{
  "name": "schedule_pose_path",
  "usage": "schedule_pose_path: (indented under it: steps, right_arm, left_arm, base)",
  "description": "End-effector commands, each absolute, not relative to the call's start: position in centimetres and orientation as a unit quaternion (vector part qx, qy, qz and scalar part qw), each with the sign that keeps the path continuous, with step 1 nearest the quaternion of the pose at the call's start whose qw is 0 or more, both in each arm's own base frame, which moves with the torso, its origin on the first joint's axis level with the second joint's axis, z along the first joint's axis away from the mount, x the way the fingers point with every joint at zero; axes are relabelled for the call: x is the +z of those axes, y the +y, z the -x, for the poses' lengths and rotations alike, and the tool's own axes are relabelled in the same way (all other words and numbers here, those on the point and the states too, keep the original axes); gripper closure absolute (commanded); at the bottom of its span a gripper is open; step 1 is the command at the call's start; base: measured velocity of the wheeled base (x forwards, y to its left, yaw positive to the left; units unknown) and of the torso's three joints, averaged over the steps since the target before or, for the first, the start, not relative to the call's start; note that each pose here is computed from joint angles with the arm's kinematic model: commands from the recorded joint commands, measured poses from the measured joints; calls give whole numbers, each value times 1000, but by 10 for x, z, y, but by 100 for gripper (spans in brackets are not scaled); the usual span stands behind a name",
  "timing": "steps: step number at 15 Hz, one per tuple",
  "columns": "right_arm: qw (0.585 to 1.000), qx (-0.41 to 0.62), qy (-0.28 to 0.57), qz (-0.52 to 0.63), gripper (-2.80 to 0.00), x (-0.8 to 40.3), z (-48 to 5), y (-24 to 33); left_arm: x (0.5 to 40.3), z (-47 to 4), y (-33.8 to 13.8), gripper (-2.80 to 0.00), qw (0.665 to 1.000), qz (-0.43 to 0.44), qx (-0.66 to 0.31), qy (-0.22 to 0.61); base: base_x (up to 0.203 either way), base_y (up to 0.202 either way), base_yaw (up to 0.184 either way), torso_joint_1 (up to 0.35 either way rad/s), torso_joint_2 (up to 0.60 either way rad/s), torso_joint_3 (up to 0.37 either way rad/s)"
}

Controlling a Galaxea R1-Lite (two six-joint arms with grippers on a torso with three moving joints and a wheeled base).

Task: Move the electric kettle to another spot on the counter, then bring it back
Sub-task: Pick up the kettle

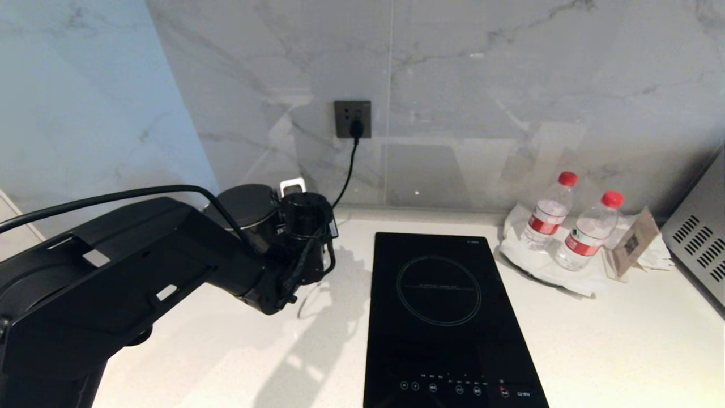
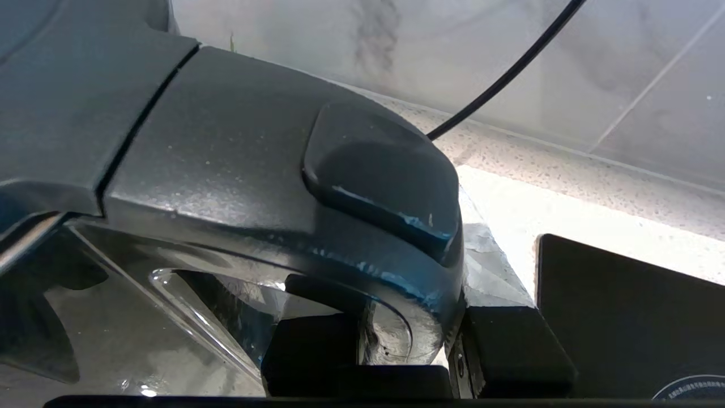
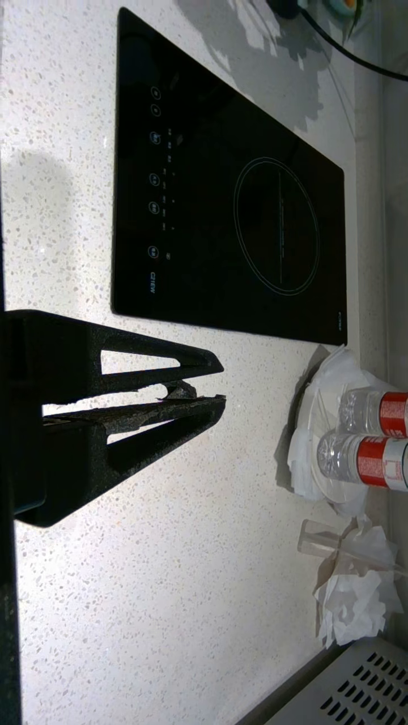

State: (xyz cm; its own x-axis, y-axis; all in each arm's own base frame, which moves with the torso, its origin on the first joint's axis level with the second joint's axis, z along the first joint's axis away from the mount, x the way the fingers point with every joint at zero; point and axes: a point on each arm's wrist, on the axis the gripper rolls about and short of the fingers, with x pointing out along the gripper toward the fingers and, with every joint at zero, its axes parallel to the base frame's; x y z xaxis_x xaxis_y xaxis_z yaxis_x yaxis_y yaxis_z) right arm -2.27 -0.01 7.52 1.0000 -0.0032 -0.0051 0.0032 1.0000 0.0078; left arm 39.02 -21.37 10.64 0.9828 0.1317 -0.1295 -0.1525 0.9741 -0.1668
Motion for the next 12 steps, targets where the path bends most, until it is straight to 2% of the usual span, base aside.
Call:
schedule_pose_path:
  steps: [1,8,12]
  right_arm:
    - [1000,-2,2,-5,0,75,23,0]
    - [1000,-2,2,-4,0,75,23,0]
    - [1000,-2,2,-4,0,75,23,0]
  left_arm:
    - [102,-391,-213,0,991,87,75,63]
    - [103,-388,-216,0,992,84,70,64]
    - [103,-388,-217,0,992,81,71,65]
  base:
    - [0,0,0,0,0,0]
    - [0,0,0,0,0,0]
    - [0,0,0,0,0,121]
